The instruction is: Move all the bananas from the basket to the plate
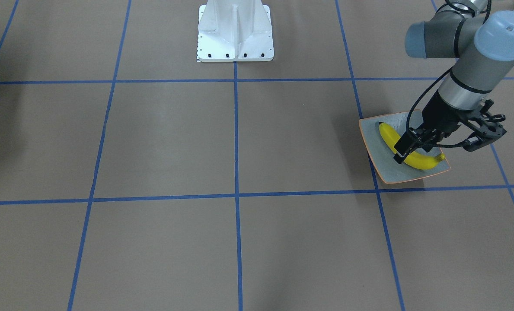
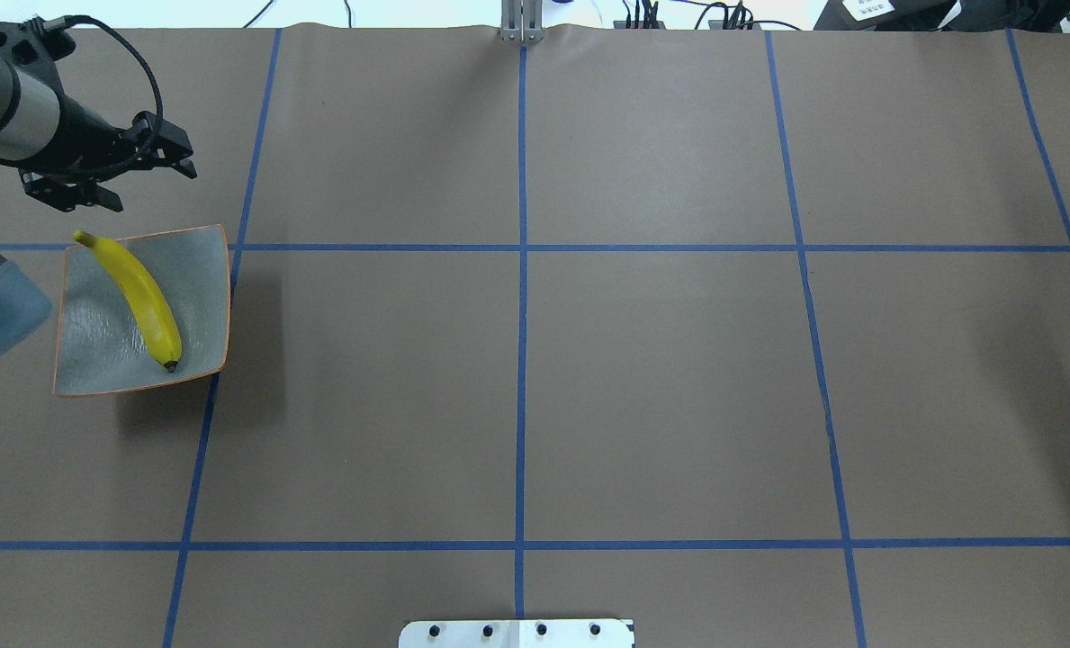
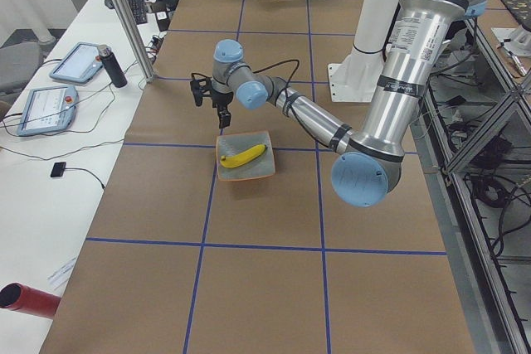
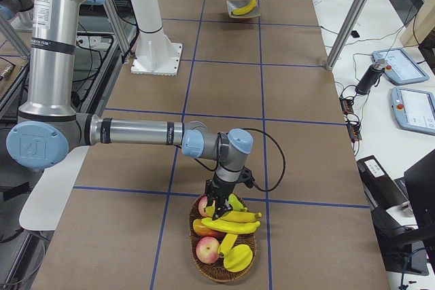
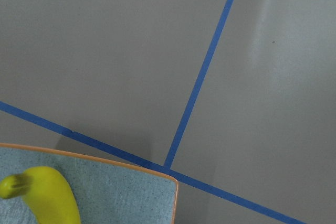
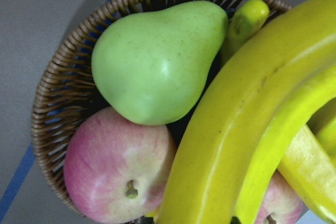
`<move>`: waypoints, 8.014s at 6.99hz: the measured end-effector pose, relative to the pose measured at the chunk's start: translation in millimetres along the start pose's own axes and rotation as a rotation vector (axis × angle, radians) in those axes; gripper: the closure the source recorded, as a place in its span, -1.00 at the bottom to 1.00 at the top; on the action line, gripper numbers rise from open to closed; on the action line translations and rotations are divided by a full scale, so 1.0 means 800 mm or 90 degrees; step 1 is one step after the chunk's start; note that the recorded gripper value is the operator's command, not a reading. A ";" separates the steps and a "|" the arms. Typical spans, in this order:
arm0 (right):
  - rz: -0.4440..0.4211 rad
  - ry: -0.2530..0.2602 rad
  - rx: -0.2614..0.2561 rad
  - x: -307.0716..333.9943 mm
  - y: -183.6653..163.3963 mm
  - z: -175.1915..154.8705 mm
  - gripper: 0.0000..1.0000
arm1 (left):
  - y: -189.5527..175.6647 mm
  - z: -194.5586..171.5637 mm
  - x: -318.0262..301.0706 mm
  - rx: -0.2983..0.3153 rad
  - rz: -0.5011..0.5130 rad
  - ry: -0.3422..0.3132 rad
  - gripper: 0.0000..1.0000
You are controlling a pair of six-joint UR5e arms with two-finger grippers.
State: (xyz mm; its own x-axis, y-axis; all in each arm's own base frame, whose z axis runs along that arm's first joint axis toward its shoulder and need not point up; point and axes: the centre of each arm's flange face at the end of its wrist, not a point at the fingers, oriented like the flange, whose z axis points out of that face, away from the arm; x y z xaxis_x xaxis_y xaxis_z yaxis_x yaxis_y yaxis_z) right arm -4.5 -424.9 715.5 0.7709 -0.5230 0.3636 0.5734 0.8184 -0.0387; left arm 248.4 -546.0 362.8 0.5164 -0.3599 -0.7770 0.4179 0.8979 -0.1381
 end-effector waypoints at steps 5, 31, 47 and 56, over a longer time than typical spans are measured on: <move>0.023 0.014 0.015 0.017 0.005 -0.017 1.00 | 0.008 0.007 0.003 -0.005 -0.008 -0.002 -1.00; -0.080 -0.356 0.335 -0.648 -0.252 -0.536 1.00 | 0.255 -0.032 0.333 -0.135 0.188 0.381 -1.00; -0.095 -0.374 0.345 -0.666 -0.223 -0.545 1.00 | 0.283 -0.002 0.373 -0.121 0.183 0.378 -0.42; -0.074 -0.384 0.340 -0.664 -0.220 -0.546 -1.00 | 0.286 0.015 0.368 -0.128 0.183 0.362 1.00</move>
State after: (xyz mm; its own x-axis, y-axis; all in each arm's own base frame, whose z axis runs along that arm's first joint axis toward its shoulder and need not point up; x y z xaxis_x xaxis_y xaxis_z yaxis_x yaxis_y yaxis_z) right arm -393.6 -395.4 122.5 0.3454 -0.5185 0.7822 0.3143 0.8493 0.4242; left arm 505.4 -449.7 109.8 0.0891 0.0415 -0.9952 0.1457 0.9878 0.0542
